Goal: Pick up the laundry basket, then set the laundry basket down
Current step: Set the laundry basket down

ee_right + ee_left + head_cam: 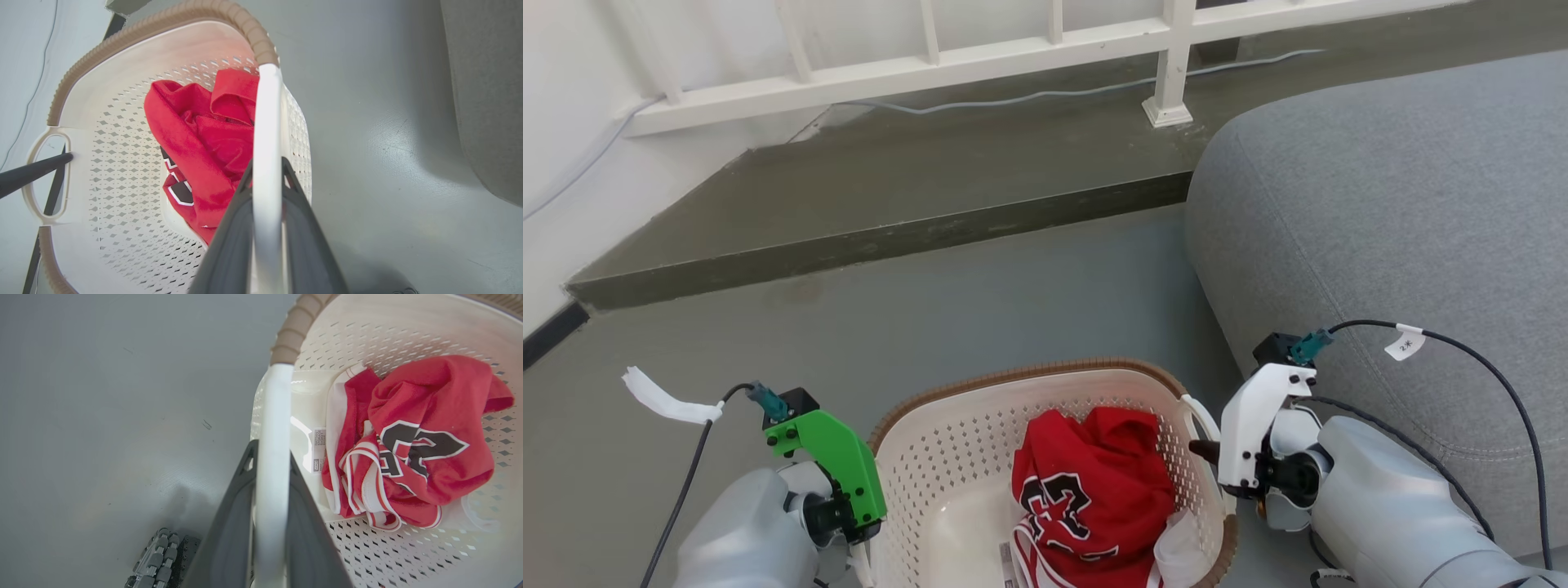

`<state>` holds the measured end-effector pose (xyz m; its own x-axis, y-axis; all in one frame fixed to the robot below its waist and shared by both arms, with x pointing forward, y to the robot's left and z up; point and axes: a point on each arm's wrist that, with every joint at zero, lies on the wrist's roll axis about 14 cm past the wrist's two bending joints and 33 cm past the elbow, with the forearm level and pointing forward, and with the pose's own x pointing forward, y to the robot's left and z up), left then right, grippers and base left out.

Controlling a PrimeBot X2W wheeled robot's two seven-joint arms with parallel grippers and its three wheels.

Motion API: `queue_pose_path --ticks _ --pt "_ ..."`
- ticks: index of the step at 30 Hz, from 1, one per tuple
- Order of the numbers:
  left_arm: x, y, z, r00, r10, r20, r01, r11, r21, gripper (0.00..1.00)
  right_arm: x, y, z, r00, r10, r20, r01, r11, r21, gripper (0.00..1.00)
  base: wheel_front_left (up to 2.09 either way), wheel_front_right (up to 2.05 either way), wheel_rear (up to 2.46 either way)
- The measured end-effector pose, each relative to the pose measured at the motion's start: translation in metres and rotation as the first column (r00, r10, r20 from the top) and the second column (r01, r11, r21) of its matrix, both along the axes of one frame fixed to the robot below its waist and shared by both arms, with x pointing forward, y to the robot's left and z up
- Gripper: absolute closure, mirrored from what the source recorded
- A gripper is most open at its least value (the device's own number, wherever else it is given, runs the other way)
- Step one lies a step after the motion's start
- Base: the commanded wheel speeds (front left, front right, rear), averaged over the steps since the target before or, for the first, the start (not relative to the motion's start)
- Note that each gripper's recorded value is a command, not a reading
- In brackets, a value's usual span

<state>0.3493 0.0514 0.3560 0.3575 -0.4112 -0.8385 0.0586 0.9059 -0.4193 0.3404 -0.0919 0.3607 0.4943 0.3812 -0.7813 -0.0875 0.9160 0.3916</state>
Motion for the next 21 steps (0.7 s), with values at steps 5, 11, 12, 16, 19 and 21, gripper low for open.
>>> queue_pose_path --ticks 5,11,12,16,19,21 --pt "0.001 0.0 -0.005 1.0 0.006 -0.004 -0.006 1.0 0.0 1.0 0.0 0.001 -0.005 1.0 0.003 -0.015 -0.003 1.0 0.001 1.0 0.0 0.0 0.0" --pt "0.003 0.001 -0.015 1.0 0.016 -0.019 -0.016 1.0 0.002 1.0 0.0 0.003 -0.015 0.999 0.007 -0.039 -0.006 1.0 0.004 1.0 0.0 0.0 0.0" --pt "0.004 0.001 -0.016 1.0 0.018 -0.019 -0.018 1.0 0.001 1.0 0.001 0.002 -0.017 0.999 0.005 -0.041 -0.004 1.0 0.006 1.0 0.0 0.0 0.0" --pt "0.009 0.0 -0.023 0.999 0.024 -0.024 -0.024 1.0 -0.001 1.0 0.006 0.002 -0.023 0.999 0.005 -0.048 -0.004 1.0 0.005 1.0 0.0 0.0 0.0" --pt "0.017 -0.002 -0.026 0.999 0.029 -0.017 -0.029 1.0 -0.004 1.0 0.013 0.0 -0.027 0.999 0.004 -0.046 -0.004 1.0 0.002 1.0 0.0 0.0 0.0" --pt "0.024 -0.003 -0.027 0.999 0.033 -0.008 -0.033 0.999 -0.006 1.0 0.019 0.0 -0.028 0.999 0.004 -0.041 -0.004 1.0 0.003 1.0 0.0 0.0 0.0"
